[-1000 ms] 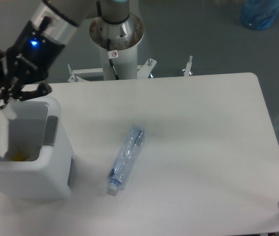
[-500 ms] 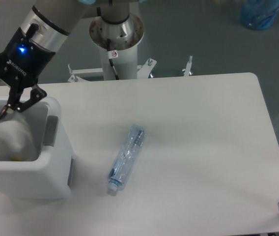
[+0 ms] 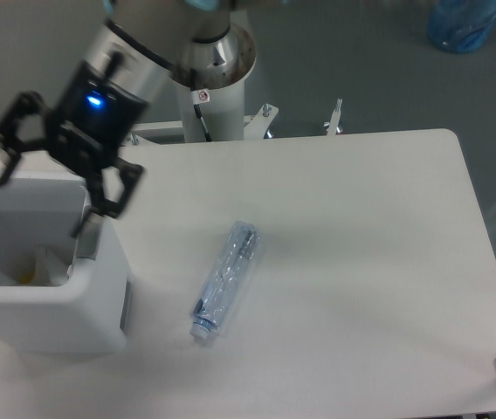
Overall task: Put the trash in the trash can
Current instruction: 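Move the open gripper back over the clear plastic water bottle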
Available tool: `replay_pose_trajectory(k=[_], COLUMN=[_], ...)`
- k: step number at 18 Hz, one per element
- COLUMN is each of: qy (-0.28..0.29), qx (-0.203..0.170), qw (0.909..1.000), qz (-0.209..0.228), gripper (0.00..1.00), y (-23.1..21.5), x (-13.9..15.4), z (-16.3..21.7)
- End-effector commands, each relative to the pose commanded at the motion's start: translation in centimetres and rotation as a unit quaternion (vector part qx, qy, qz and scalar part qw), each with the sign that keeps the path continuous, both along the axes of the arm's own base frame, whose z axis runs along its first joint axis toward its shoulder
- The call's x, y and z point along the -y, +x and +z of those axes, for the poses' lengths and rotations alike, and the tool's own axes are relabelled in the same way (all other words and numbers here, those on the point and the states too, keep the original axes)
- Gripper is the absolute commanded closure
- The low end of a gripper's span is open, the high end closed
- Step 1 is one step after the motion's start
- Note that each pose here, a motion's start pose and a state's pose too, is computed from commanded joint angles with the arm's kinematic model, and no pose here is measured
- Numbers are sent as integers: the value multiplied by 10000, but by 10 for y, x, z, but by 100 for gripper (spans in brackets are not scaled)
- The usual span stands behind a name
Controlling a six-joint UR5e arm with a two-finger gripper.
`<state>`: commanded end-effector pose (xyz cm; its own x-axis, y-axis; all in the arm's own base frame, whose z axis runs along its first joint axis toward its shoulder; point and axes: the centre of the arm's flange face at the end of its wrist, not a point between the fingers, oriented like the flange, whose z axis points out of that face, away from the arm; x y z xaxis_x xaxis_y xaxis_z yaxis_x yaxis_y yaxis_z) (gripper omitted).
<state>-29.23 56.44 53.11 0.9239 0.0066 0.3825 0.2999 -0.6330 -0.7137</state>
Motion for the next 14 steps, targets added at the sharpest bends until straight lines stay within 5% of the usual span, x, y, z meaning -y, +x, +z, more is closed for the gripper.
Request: replay_pose_trajectory(k=[5,14], qy=[-377,-1490], qx=[-248,-881], qw=[9986,9845], qz=[279,288], gripper=[0,0], y=[-64,-103], x=[-31,-44], z=[-41,-138])
